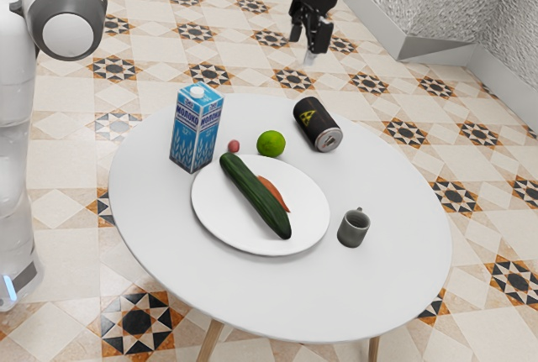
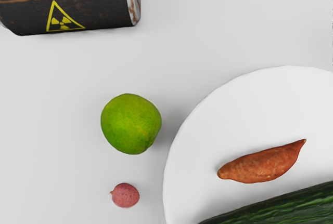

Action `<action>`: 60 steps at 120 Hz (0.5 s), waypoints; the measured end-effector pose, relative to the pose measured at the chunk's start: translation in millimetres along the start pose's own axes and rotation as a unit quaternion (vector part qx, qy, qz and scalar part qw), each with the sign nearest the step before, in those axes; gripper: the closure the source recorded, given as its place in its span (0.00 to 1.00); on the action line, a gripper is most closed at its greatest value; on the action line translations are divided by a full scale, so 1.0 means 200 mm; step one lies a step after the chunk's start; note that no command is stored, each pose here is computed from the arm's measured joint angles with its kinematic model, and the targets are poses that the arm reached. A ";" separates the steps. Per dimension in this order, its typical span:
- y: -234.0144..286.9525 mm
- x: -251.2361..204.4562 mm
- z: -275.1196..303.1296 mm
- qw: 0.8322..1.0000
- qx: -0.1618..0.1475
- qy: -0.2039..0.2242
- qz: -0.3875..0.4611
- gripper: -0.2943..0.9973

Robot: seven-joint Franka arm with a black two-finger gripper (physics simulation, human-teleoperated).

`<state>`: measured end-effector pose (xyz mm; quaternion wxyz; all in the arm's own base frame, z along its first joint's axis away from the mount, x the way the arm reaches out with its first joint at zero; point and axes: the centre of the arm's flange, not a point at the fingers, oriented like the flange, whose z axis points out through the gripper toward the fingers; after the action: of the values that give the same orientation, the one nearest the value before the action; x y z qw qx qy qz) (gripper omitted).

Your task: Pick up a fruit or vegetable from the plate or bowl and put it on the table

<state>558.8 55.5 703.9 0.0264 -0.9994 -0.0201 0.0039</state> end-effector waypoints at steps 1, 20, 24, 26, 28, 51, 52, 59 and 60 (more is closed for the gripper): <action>0.00 0.00 0.00 1.000 0.000 0.001 0.000 0.23; 0.00 0.02 -0.02 1.000 0.001 0.020 0.005 0.23; 0.00 0.02 -0.02 1.000 0.002 0.023 0.006 0.23; 0.00 0.02 -0.02 1.000 0.002 0.024 0.006 0.23; 0.00 0.02 -0.03 1.000 0.002 0.027 0.006 0.23; 0.25 -0.29 -0.71 0.983 0.003 0.174 0.059 0.23; 0.27 -0.29 -0.71 0.983 0.002 0.174 0.064 0.23; 0.44 -0.23 -0.63 0.982 -0.002 0.161 0.097 0.23; 0.46 -0.22 -0.62 0.982 -0.003 0.158 0.101 0.23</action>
<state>520.2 -44.9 823.1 0.0260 -0.9844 0.0852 -0.1519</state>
